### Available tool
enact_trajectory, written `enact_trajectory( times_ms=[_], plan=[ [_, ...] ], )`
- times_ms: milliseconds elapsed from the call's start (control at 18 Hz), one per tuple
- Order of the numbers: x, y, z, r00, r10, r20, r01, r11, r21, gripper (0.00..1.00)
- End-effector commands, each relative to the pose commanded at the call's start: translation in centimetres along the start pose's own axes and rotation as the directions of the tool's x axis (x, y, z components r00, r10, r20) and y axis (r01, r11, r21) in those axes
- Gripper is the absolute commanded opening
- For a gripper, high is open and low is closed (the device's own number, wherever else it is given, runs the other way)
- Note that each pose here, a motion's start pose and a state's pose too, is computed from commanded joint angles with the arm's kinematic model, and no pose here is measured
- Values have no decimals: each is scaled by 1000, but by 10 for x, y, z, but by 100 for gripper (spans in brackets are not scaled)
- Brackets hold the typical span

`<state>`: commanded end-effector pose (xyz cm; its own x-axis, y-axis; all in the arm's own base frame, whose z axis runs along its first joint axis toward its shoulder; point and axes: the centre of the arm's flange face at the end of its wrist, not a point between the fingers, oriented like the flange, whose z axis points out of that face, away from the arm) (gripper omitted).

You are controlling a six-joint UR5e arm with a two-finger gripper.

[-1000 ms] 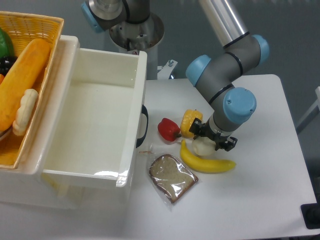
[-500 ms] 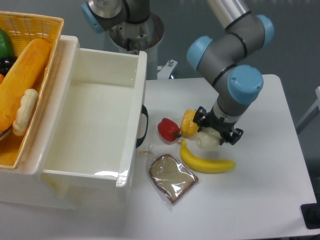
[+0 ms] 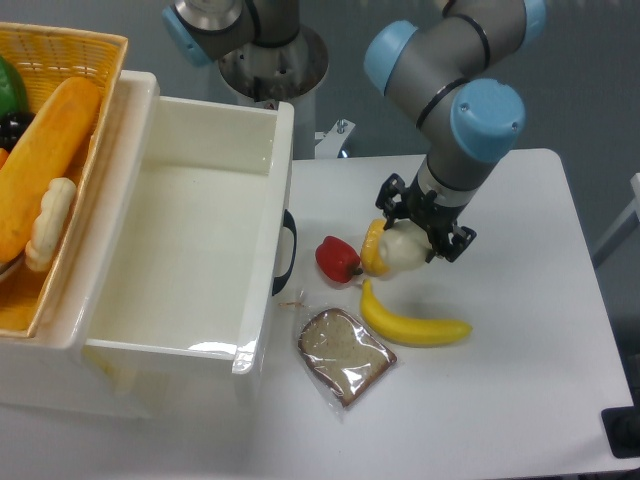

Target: Pick up the pear

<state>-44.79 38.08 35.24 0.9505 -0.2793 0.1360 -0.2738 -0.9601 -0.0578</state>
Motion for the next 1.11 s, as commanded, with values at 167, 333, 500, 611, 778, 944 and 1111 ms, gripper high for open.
enact_trajectory(
  times_ms=[167,333,500,611,778,944,1111],
  plan=[
    [1,11,3,1000,11,-12,-11,1000,-1,28],
    [0,13,3,1000,8,-12,-8,1000,-1,28],
    [0,15,3,1000,5,-14,-5,1000,0,28],
    [-1,15,4,1000,5,-15,-5,1000,0,28],
    [0,16,3,1000,4,-13,-4,1000,0,28],
    [-1,19,2,1000,-1,-12,1,1000,1,28],
    [-1,19,1,1000,-1,-10,1,1000,1,28]
  ],
)
